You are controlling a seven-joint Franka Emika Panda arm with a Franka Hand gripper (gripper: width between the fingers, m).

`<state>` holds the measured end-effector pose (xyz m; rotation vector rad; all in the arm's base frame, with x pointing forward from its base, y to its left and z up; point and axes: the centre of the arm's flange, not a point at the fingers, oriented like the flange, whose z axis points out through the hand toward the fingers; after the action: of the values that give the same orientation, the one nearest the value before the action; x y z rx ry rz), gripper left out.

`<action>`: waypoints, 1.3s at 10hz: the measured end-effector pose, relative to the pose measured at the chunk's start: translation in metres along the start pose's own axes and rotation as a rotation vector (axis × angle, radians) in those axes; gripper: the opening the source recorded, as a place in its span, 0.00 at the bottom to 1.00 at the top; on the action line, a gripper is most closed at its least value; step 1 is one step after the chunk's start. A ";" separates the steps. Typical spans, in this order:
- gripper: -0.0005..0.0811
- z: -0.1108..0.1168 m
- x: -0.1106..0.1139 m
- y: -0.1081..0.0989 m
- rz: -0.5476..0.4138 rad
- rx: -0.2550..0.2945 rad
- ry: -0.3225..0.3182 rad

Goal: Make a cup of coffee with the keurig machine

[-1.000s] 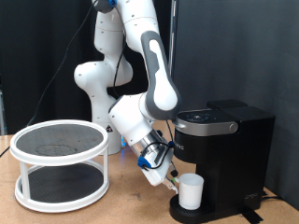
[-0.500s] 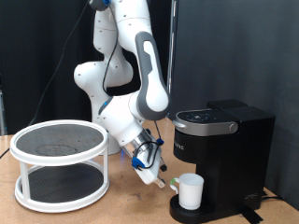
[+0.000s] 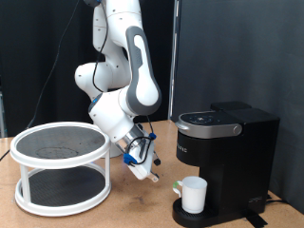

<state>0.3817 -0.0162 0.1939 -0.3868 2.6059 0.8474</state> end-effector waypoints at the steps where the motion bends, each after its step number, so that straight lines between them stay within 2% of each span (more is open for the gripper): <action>1: 0.91 -0.003 -0.004 0.006 -0.025 -0.034 0.002; 4: 0.91 -0.026 -0.016 0.028 -0.069 -0.127 -0.050; 7: 0.91 -0.053 -0.032 0.050 -0.110 -0.169 -0.144; 10: 0.91 -0.083 -0.053 0.072 -0.102 -0.228 -0.260; 13: 0.91 -0.114 -0.072 0.095 -0.091 -0.262 -0.332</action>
<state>0.3816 -0.0013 0.3585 -0.3944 2.1650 1.1205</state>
